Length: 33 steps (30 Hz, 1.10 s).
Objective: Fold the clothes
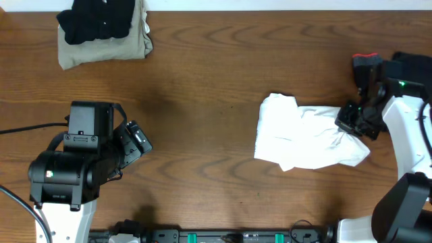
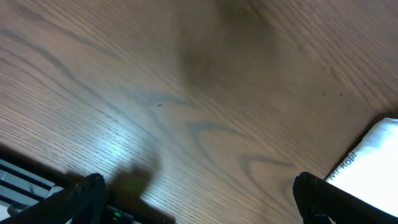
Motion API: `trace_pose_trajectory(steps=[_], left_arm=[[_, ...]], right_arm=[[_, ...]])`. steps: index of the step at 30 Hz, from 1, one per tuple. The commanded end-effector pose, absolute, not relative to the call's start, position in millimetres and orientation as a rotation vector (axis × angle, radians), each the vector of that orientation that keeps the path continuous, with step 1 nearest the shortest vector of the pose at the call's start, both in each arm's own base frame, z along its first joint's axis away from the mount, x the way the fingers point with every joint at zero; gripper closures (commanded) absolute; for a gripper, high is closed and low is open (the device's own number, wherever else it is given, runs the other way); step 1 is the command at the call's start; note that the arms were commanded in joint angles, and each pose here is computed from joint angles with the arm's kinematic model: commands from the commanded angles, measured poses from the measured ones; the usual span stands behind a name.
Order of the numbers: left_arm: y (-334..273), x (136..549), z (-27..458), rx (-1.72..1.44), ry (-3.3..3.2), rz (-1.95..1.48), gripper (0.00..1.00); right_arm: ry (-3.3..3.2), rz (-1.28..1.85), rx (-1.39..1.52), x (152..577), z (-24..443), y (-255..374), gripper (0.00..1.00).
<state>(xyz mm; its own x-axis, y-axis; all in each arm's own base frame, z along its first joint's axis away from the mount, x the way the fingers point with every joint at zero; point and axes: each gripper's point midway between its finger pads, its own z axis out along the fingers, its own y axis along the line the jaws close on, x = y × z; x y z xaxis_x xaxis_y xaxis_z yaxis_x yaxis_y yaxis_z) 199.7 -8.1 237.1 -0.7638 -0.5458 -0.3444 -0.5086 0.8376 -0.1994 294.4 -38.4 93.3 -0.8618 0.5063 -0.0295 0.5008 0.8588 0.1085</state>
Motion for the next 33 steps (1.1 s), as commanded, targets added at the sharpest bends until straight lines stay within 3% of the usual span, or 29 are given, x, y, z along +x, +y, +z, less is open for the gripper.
trace_pose_trajectory(steps=[1,12,19,22,27,33], left_arm=[[-5,200,237,-0.774,2.625,-0.109,0.02],[-5,200,237,-0.774,2.625,-0.109,0.02],[-5,200,237,-0.774,2.626,-0.109,0.02],[-5,200,237,-0.774,2.626,-0.109,0.02],[-5,200,237,-0.774,2.626,-0.109,0.02],[-5,200,237,-0.774,2.626,-0.109,0.02]], right_arm=[[2.991,0.115,0.687,301,95,-24,0.99],[2.951,0.113,0.543,320,95,44,0.99],[3.000,0.119,0.484,326,63,93,0.98],[3.046,0.100,0.446,324,43,105,0.86],[3.125,0.054,0.374,312,19,121,0.83],[3.107,0.073,0.330,313,30,136,0.72]])
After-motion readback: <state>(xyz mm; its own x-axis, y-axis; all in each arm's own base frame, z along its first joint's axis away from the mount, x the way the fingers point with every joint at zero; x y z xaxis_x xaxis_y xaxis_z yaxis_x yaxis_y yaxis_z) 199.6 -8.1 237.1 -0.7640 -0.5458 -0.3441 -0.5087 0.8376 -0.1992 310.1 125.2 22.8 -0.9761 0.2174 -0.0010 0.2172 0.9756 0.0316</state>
